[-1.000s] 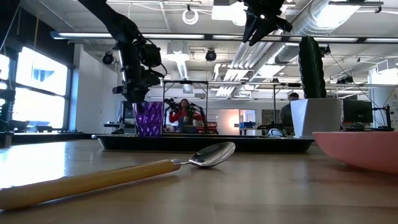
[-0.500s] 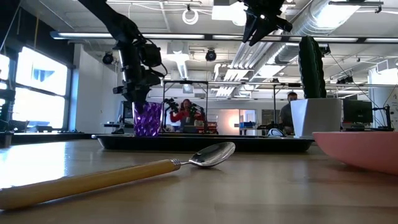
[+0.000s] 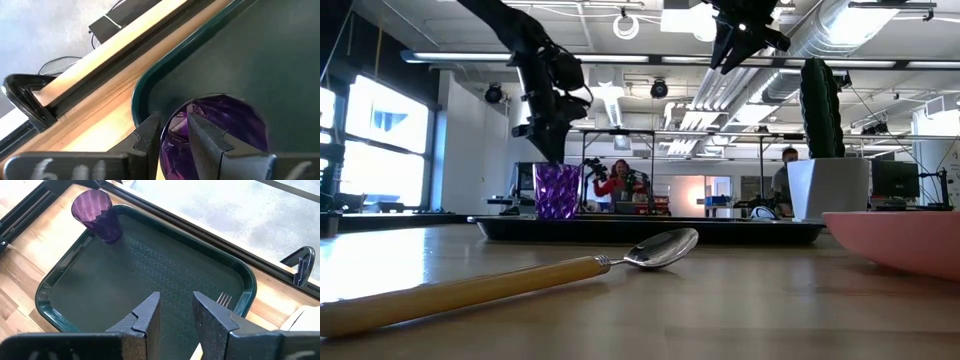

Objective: Pick and place plate/cup/fork/spoon on tray
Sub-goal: Put the orange plate on the bottom right of the purple cup

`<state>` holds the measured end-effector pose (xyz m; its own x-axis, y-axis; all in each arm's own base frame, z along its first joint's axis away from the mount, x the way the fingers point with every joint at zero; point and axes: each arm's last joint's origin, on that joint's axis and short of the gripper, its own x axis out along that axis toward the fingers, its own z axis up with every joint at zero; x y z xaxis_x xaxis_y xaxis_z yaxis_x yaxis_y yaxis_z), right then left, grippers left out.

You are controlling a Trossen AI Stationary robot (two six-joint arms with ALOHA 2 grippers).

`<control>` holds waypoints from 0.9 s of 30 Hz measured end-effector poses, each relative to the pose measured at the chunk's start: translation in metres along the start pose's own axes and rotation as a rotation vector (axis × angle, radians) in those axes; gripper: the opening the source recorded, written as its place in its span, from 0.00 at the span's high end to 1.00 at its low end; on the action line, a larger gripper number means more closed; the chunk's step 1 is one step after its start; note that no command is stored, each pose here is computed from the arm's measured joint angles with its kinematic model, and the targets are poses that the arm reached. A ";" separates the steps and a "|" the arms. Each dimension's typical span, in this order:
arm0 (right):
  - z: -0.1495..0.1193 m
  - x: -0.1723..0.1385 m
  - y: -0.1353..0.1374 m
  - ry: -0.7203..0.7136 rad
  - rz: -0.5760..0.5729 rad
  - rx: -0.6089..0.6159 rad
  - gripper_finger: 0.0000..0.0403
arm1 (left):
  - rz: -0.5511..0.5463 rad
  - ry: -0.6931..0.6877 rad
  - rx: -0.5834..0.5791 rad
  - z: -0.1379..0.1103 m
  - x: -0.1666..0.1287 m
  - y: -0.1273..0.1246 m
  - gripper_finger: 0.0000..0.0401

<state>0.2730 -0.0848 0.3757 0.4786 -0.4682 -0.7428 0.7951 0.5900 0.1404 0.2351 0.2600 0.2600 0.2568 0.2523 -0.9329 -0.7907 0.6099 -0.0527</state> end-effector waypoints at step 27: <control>-0.044 -0.017 0.022 0.385 0.137 0.075 0.74 | -0.093 0.144 0.146 -0.035 -0.121 -0.040 0.79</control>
<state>0.2660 -0.0349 0.3630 0.4191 -0.1004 -0.9024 0.7653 0.5739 0.2915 0.2158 0.1790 0.3629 0.2344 0.0866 -0.9683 -0.6758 0.7305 -0.0982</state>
